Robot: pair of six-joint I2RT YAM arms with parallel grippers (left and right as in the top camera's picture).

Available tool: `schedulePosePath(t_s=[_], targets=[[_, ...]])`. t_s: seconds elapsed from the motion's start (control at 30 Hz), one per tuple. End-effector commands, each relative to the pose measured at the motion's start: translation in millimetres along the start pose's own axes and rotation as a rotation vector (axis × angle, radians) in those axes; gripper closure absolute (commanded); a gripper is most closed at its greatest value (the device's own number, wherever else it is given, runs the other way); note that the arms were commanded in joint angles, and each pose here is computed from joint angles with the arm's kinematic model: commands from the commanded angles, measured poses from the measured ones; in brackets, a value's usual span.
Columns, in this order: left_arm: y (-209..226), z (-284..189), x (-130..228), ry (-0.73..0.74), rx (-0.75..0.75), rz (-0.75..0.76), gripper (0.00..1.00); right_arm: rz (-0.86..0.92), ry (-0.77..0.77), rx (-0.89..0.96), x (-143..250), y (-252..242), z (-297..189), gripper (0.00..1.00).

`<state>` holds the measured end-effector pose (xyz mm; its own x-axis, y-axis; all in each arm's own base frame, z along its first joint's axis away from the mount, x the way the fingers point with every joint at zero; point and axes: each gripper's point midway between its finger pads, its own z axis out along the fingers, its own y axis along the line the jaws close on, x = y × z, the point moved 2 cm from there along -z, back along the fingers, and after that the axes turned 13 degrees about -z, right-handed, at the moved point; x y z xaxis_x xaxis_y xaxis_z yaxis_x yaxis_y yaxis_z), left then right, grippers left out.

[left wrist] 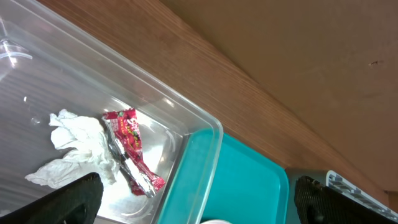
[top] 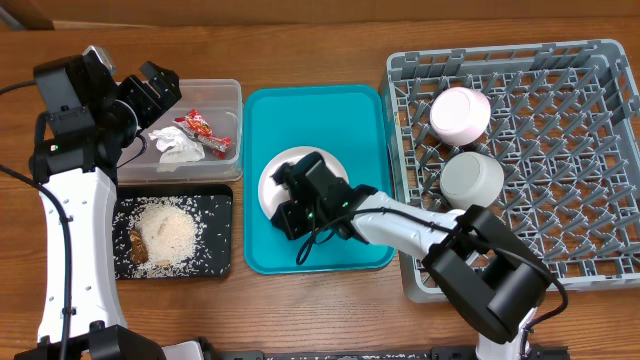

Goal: Sort waste into correct bins and load items into the dishwasher

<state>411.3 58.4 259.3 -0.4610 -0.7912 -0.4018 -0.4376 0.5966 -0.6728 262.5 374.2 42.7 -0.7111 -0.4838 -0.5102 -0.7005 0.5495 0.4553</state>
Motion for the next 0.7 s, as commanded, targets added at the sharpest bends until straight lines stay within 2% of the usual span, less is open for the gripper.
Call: schedulePosePath(t_s=[0.0,0.2,0.43,0.57,0.67], targets=[[-2,0,-2,-0.006,0.000,-0.003,0.00,-0.010,-0.022,-0.020,-9,6,-1,0.89],[-2,0,-2,-0.006,0.000,-0.003,0.00,-0.009,-0.045,-0.017,-17,2,-4,0.83],[-2,0,-2,-0.006,0.000,-0.003,0.00,0.001,-0.134,0.025,-46,-11,-32,0.79],[-2,0,-2,-0.006,0.000,-0.003,0.00,0.018,-0.170,0.130,-53,-34,-41,0.79],[-2,0,-2,-0.007,0.000,-0.003,0.00,0.043,-0.182,0.298,-52,-61,-48,0.72]])
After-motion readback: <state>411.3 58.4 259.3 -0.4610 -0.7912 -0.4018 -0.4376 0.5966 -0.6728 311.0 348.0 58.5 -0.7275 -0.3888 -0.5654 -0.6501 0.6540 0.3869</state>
